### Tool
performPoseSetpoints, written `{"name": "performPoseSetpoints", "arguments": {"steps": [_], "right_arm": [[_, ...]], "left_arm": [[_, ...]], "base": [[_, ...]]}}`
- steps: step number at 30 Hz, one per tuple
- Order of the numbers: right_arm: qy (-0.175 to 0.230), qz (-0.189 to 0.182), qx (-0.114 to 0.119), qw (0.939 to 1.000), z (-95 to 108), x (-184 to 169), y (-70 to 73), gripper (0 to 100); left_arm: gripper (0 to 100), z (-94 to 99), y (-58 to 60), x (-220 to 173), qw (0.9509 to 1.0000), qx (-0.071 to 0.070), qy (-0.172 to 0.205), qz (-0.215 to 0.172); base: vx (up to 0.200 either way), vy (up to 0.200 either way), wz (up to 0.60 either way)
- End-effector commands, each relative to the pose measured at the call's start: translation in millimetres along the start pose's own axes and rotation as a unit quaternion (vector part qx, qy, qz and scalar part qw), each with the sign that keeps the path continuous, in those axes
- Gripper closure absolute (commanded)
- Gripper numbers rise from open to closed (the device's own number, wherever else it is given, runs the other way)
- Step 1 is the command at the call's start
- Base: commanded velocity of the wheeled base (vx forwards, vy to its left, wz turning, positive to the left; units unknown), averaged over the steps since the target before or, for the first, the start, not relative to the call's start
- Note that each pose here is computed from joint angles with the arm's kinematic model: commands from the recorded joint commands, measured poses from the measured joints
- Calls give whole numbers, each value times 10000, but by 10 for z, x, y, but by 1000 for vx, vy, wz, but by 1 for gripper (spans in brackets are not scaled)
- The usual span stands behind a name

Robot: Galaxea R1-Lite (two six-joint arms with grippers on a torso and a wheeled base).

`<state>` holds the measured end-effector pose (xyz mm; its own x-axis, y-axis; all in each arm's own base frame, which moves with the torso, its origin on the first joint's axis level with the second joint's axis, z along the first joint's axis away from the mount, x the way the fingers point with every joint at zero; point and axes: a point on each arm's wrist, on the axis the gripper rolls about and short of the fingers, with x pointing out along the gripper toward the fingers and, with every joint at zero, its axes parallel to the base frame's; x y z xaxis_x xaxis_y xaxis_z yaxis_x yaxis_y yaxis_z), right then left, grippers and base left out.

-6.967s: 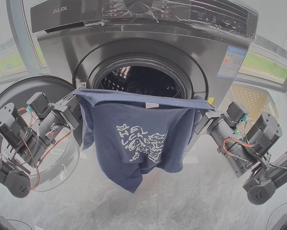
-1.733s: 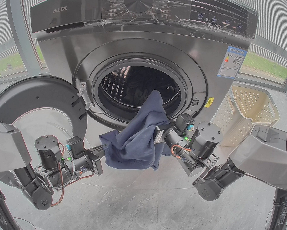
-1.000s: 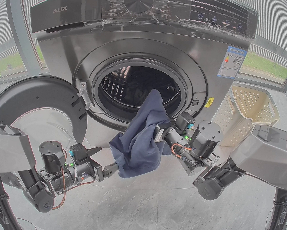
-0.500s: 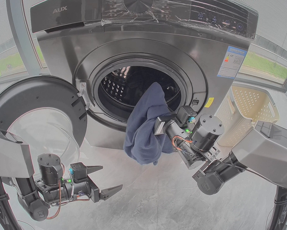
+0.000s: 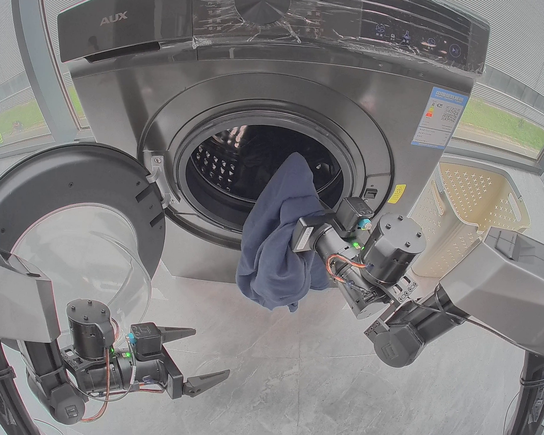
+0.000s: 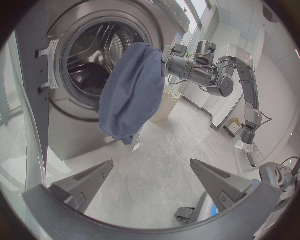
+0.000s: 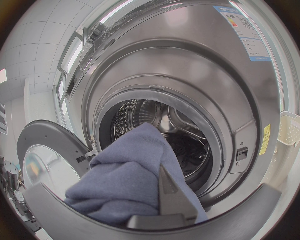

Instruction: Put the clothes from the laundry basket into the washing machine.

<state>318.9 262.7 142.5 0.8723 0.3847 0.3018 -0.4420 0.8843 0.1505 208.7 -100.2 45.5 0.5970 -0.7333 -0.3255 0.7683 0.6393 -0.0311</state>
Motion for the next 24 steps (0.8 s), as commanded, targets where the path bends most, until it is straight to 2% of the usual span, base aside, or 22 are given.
{"name": "performPoseSetpoints", "arguments": {"steps": [1, 3, 7, 10, 12, 17, 24], "right_arm": [[22, 0, -6, 10000, -14, -7, -2, 100], [22, 0, -6, 10000, -10, -9, -2, 100], [-5, 17, -1, 10000, 4, -5, 13, 100], [6, 45, -1, 10000, 2, -9, 38, 100], [69, 63, -19, 10000, -16, -15, 55, 100], [76, 66, -2, 9999, -10, -34, 119, 100], [74, 139, 22, 9999, -1, -56, 192, 100]], "left_arm": [[0, 196, 30, -31, 9986, 257, -460, 56], [0, 389, 41, -70, 9953, 370, -888, 115], [0, 695, 20, -85, 9874, 375, -1533, 120], [0, 715, -83, -9, 9872, 400, -1541, -78], [0, 658, -141, 133, 9895, 357, -1393, -172], [0, 551, -89, 514, 9919, 304, -1201, -284], [0, 595, -22, 893, 9889, 373, -1404, -324]], "base": [[0, 0, 0], [0, 0, 0], [0, 0, 0], [0, 0, 0], [0, 0, 0], [0, 0, 0], [0, 0, 0]]}}
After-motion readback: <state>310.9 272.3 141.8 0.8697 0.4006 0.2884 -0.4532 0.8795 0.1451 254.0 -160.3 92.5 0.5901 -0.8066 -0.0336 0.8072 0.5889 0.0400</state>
